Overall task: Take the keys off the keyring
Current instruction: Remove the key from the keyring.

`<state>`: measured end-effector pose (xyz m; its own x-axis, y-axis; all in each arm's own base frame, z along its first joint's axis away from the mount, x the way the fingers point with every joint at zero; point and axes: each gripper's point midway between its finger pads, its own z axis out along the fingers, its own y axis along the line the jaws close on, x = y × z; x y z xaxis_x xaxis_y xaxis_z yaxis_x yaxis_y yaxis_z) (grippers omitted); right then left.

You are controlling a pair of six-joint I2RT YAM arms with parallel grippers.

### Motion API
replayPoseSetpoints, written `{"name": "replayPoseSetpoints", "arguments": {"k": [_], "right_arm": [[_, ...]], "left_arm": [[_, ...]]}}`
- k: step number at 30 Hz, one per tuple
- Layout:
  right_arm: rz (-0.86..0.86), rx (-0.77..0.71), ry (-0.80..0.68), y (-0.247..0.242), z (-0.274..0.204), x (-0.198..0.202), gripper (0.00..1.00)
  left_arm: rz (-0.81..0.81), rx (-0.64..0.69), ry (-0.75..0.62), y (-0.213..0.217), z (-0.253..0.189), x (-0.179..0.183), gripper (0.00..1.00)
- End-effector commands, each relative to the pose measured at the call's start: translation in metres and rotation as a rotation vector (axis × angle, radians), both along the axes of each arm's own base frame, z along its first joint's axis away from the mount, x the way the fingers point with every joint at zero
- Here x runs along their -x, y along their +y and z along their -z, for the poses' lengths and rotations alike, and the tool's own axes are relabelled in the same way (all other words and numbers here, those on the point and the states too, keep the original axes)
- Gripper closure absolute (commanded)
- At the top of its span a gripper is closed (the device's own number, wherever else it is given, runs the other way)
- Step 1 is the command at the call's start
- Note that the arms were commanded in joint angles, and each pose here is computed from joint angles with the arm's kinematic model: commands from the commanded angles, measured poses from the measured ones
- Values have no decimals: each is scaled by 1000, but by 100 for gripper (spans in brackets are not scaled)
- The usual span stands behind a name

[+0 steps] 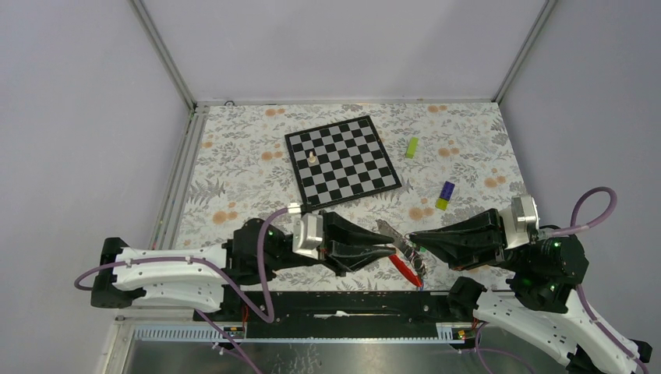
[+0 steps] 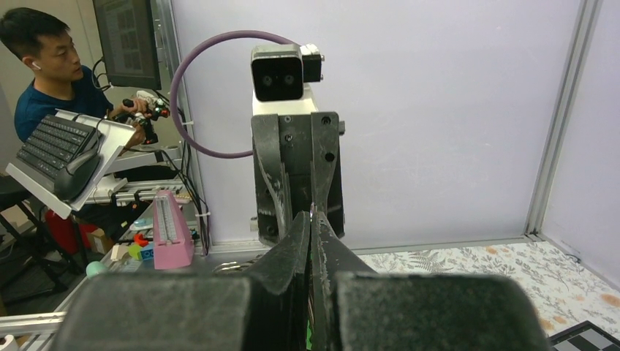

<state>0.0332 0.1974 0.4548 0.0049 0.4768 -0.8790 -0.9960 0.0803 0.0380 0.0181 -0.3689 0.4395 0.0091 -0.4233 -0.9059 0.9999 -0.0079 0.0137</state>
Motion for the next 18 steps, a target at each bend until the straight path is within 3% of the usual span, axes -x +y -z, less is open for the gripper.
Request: {"name": "replayPoseSetpoints", "arguments": {"k": [1,18], "right_arm": [[9,-70,-25,-5,-17,0,100],[5,-73,-18,-5,-16,1,100]], "left_arm": [[40,53,-9,-5,-18,8,76],[19,84,-9,-7,-27,4,79]]}}
